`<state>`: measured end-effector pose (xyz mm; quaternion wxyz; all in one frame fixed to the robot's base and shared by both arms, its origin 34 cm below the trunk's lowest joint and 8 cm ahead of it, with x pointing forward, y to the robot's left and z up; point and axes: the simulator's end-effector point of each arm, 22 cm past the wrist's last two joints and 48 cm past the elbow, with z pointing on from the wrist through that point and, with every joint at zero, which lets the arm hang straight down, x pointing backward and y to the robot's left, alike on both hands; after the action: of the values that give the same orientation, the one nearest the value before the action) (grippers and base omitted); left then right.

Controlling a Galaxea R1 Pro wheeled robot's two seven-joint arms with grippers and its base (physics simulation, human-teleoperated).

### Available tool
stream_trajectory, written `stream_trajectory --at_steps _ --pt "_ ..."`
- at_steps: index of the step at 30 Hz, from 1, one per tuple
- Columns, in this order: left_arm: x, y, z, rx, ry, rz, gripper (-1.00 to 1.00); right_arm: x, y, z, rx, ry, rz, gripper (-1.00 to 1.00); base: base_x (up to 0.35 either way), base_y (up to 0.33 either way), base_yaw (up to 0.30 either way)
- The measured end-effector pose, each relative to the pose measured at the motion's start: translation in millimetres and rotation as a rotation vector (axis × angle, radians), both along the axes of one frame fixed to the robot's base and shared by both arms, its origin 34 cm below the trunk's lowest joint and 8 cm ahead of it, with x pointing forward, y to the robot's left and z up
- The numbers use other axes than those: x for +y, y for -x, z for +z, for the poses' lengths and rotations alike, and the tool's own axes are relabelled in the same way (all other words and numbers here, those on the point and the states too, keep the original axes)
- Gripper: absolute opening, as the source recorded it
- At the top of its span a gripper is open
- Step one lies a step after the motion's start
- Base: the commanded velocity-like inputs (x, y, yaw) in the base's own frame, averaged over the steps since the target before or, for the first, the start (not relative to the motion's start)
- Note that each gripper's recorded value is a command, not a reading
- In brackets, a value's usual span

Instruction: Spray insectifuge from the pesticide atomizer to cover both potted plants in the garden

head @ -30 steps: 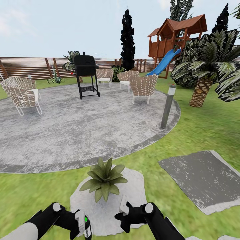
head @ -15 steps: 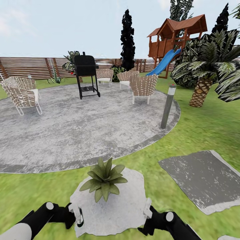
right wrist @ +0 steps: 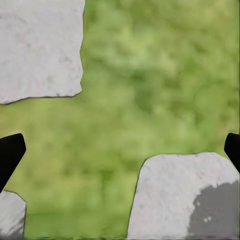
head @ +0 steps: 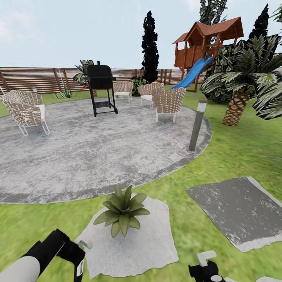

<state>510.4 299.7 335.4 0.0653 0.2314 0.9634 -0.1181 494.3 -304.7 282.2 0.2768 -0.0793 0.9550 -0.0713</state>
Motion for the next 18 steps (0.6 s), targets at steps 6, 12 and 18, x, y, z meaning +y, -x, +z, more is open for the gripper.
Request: stream_trajectory --at_steps 6,12,18 --pt "-1 -2 3 0.006 -0.002 0.003 -1.0 -2 7 -4 0.01 0.0 -0.016 1.0 0.0 0.0 0.0" --pt "-4 -8 11 0.024 -0.017 0.029 -1.0 5 16 -9 0.018 -0.017 -0.013 1.0 0.094 0.0 0.0" --pt "-6 -11 13 0.018 -0.016 0.029 -1.0 5 12 -6 -0.017 -0.02 -0.005 1.0 0.322 0.0 0.0"
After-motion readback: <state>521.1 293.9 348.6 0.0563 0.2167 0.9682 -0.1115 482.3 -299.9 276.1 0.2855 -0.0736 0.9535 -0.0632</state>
